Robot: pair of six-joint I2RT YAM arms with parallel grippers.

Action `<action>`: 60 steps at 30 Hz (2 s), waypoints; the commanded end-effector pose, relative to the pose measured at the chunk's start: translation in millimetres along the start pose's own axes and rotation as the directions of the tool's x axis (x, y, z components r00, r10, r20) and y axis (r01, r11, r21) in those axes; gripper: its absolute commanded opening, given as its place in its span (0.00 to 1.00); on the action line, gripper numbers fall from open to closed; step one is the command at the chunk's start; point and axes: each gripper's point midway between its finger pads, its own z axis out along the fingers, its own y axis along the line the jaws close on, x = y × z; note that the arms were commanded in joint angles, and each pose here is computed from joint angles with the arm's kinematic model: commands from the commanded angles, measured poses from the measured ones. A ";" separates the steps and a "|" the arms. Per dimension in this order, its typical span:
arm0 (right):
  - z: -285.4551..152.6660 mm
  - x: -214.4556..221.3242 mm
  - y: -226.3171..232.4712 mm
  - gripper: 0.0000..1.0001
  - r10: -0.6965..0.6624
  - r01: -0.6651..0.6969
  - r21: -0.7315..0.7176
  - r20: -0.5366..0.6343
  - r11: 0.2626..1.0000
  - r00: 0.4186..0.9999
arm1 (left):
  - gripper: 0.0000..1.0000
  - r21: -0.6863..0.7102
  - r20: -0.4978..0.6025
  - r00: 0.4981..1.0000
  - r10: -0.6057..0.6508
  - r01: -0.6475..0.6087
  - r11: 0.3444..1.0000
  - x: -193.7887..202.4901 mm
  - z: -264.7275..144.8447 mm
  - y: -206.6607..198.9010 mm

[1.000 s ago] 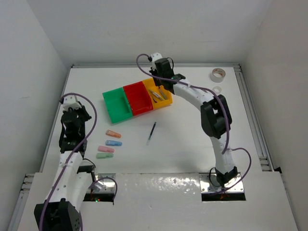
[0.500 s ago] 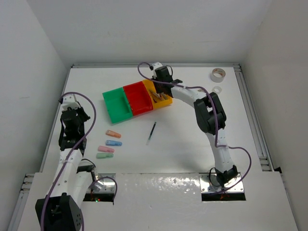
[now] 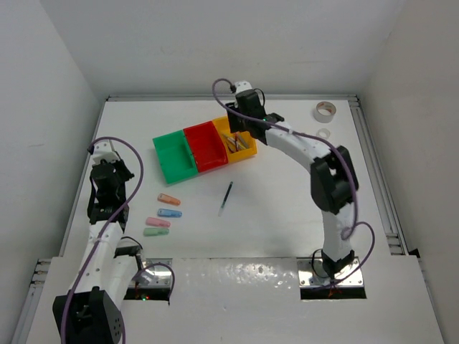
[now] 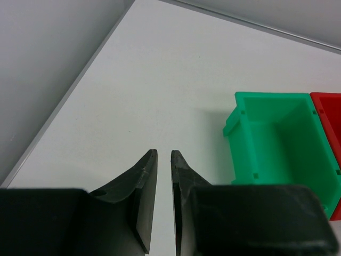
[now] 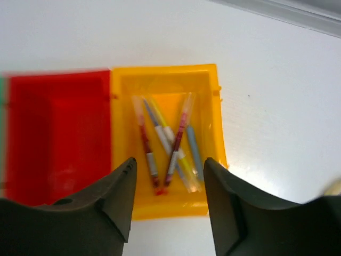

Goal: Sort the stationery into containers
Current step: Pick up the pen from the center of the board.

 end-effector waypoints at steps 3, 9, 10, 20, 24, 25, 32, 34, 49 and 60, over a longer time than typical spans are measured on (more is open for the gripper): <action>-103.3 5.7 29.2 0.51 0.372 -0.376 0.070 0.069 0.924 0.926 | 0.15 0.001 0.117 0.993 -0.019 0.019 1.000 -41.4 -1.9 -0.3; -112.8 91.0 77.9 0.73 0.530 -0.507 0.188 -0.099 0.841 0.842 | 0.15 0.066 0.079 0.996 -0.036 0.031 0.997 -39.1 1.5 -17.5; -111.2 95.4 81.5 0.73 0.527 -0.497 0.209 -0.121 0.842 0.841 | 0.15 0.070 0.085 0.996 -0.033 0.027 0.997 -41.5 0.8 -19.5; -97.1 175.7 117.1 0.66 0.511 -0.439 0.274 -0.313 0.855 0.800 | 0.15 0.053 0.077 0.997 -0.004 0.000 0.999 -25.7 -9.6 -20.5; -90.1 206.4 120.7 0.54 0.458 -0.384 0.259 -0.363 0.886 0.812 | 0.16 0.041 0.097 0.995 -0.011 0.007 0.999 -30.0 -17.7 -17.6; -91.2 213.4 120.5 0.51 0.451 -0.367 0.276 -0.371 0.888 0.812 | 0.16 0.045 0.085 0.996 0.000 -0.004 0.999 -26.8 -19.5 -19.4; -100.0 258.4 103.0 0.35 0.414 -0.266 0.358 -0.446 0.895 0.793 | 0.16 0.017 0.108 0.994 0.010 -0.012 1.000 -31.7 -26.8 -17.2; -104.2 264.8 93.4 0.15 0.403 -0.235 0.380 -0.455 0.894 0.794 | 0.16 0.019 0.100 0.995 0.011 -0.013 1.000 -29.4 -27.2 -17.8; -136.4 72.4 86.4 0.00 -0.014 -0.021 -0.212 -0.162 0.977 0.987 | 0.63 0.473 0.052 0.917 0.395 -0.371 0.799 8.9 -39.1 -82.3; -28.4 -51.8 37.2 0.00 -0.090 0.091 -0.110 0.013 0.990 0.996 | 0.76 0.698 0.177 0.740 0.649 -0.560 0.447 41.1 -59.8 -102.7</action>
